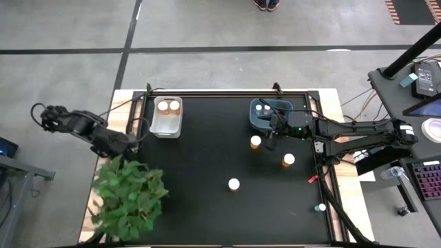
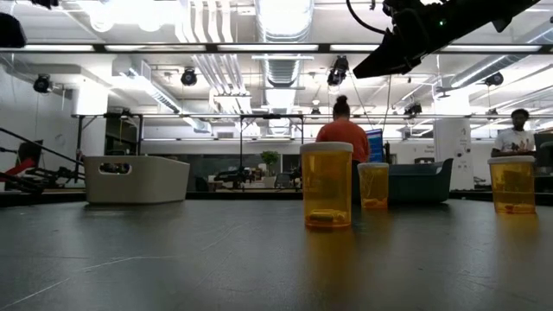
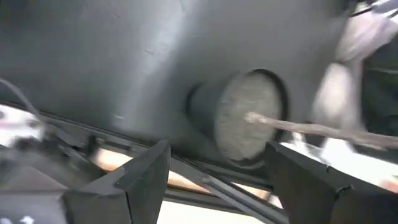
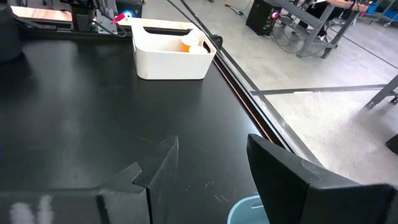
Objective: Pick and place medicine bottles into bin by pill shape (circle, oval)
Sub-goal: Move the potted plant to the center of the table
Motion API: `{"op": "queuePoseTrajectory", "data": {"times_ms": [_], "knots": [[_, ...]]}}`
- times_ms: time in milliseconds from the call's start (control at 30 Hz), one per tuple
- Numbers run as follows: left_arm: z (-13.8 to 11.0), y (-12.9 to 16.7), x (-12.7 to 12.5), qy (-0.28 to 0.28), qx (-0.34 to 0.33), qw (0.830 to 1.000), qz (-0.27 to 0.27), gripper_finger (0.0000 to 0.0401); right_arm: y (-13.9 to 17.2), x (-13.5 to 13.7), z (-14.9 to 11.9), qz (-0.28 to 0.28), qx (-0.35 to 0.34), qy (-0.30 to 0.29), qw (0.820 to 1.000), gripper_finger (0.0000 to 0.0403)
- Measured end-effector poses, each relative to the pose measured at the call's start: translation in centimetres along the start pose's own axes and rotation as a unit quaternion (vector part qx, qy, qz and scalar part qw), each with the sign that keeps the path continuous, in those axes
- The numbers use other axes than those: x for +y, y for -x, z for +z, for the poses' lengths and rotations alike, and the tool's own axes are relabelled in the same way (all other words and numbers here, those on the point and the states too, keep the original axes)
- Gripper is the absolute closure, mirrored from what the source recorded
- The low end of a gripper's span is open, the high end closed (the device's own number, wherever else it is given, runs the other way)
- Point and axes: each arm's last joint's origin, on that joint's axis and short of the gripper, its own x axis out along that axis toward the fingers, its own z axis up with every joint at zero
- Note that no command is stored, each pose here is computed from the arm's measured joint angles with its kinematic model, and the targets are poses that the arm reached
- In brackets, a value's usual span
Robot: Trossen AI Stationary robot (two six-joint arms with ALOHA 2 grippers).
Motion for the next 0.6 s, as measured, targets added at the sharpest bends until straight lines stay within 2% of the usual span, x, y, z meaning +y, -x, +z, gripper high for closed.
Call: {"op": "queuePoseTrajectory", "data": {"times_ms": [300,600], "knots": [[-0.3,-3.9,1.3,-0.035,0.044,0.997,0.051,0.0155,0.0,0.0,0.0,0.000,0.000,0.000,1.000,0.0218],[0.8,-7.5,0.7,-0.038,0.029,0.998,0.030,0.0155,0.0,0.0,0.0,0.000,0.000,0.004,1.000,0.0218]]}}
